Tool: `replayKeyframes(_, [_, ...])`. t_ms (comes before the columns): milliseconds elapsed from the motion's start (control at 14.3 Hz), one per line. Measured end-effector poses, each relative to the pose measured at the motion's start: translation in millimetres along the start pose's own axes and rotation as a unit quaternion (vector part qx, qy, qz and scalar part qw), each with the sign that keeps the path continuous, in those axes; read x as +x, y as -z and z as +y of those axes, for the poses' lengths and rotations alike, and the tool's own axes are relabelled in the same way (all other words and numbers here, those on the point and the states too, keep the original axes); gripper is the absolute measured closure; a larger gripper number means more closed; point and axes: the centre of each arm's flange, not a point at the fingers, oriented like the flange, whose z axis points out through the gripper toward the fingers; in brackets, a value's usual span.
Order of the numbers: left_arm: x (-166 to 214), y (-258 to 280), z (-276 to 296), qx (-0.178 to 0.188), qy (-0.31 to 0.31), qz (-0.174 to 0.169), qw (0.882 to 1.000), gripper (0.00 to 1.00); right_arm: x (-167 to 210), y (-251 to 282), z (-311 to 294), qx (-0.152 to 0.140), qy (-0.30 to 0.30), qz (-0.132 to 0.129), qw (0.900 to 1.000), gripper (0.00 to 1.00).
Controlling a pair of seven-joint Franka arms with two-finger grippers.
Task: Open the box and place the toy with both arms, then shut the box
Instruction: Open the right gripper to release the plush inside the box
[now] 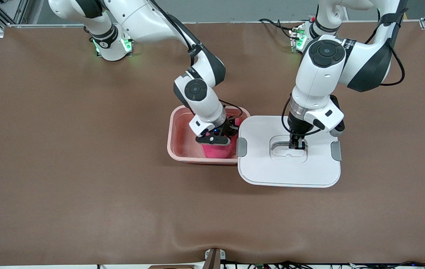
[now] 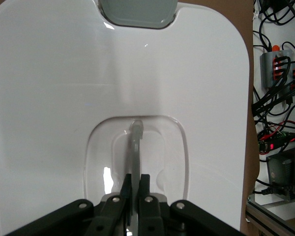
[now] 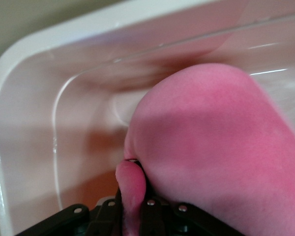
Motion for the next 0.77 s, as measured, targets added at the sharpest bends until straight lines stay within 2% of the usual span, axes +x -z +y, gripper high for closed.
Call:
replayKeyframes(350, [2.5, -0.2, -0.9, 0.001, 0.001, 0.001, 1.0, 0.93, -3.2, -18.8, -3.9, 0.013, 0.005, 0.017, 1.0, 0.87])
replayKeyframes(420, [2.7, 0.7, -1.0, 0.0, 0.001, 0.001, 1.0, 0.93, 0.4, -16.3, -3.9, 0.014, 0.004, 0.02, 1.0, 0.82])
replayKeyframes(771, [7.4, 2.4, 0.2, -0.001, 0.005, 0.001, 1.0, 0.93, 23.2, 2.5, 0.8, 0.007, -0.004, 0.033, 0.999, 0.32])
